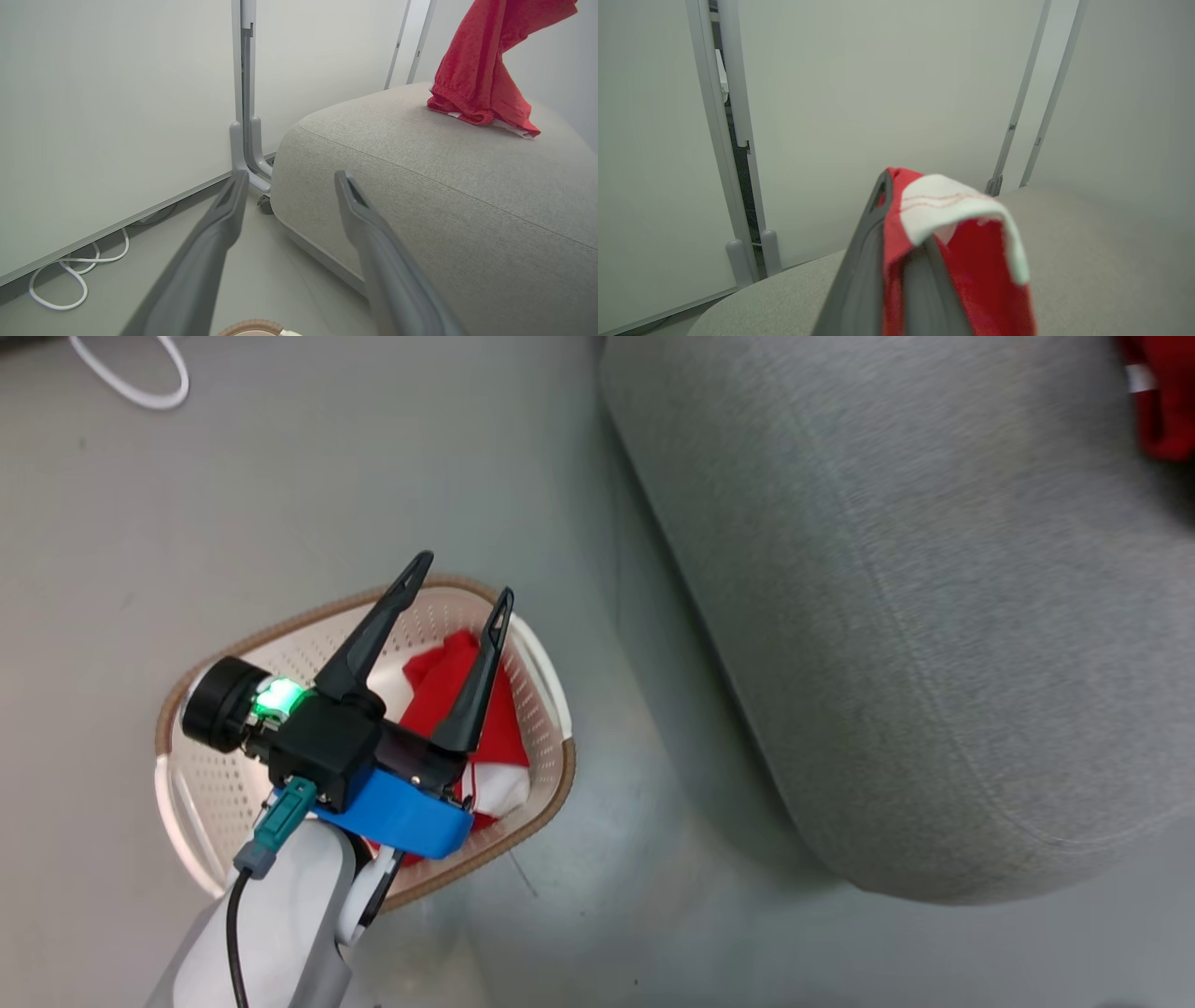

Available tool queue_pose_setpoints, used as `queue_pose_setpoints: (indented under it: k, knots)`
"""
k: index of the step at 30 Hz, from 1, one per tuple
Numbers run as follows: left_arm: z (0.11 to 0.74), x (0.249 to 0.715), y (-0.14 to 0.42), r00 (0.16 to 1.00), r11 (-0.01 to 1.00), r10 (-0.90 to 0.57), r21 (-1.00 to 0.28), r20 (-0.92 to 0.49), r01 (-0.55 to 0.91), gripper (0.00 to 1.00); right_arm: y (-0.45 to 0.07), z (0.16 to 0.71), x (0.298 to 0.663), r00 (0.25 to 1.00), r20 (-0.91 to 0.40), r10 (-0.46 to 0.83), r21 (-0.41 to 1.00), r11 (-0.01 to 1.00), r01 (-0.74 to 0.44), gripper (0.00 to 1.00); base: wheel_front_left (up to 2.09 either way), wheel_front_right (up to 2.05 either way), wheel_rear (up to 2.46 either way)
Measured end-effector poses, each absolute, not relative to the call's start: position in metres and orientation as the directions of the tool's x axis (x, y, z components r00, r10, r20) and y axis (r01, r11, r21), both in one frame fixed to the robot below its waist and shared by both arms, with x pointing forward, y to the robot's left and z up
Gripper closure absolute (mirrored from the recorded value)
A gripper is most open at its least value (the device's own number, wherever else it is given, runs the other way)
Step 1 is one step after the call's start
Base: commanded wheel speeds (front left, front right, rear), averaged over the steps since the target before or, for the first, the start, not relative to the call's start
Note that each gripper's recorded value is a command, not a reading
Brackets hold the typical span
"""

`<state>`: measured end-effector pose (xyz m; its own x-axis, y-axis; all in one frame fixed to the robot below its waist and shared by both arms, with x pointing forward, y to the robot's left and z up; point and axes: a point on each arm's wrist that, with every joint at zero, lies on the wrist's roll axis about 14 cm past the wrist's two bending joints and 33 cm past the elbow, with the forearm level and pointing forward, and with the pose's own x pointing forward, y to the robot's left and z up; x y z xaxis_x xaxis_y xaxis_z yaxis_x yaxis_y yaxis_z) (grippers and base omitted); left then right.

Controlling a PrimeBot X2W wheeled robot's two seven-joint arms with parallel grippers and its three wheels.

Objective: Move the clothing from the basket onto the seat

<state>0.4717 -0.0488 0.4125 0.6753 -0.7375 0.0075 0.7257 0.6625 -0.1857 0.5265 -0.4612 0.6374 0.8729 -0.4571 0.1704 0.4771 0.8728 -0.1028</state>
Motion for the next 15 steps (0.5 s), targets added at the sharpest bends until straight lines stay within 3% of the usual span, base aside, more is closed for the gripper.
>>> queue_pose_setpoints:
  k: [9, 15]
  knots:
    - [0.37, 0.479, -0.031, 0.702, 0.696, -0.709, -0.224, -0.064, 0.682, 0.0, -0.455, 0.472, 0.533, 0.851, -0.149, -0.504, -0.075, 0.864, 0.499, 1.0, 0.0, 0.0, 0.0]
    - [0.369, 0.481, -0.025, 0.718, 0.713, -0.692, -0.222, -0.073, 0.665, 0.0, -0.443, 0.433, 0.525, 0.838, -0.231, -0.494, -0.075, 0.868, 0.491, 1.0, 0.0, 0.0, 0.0]
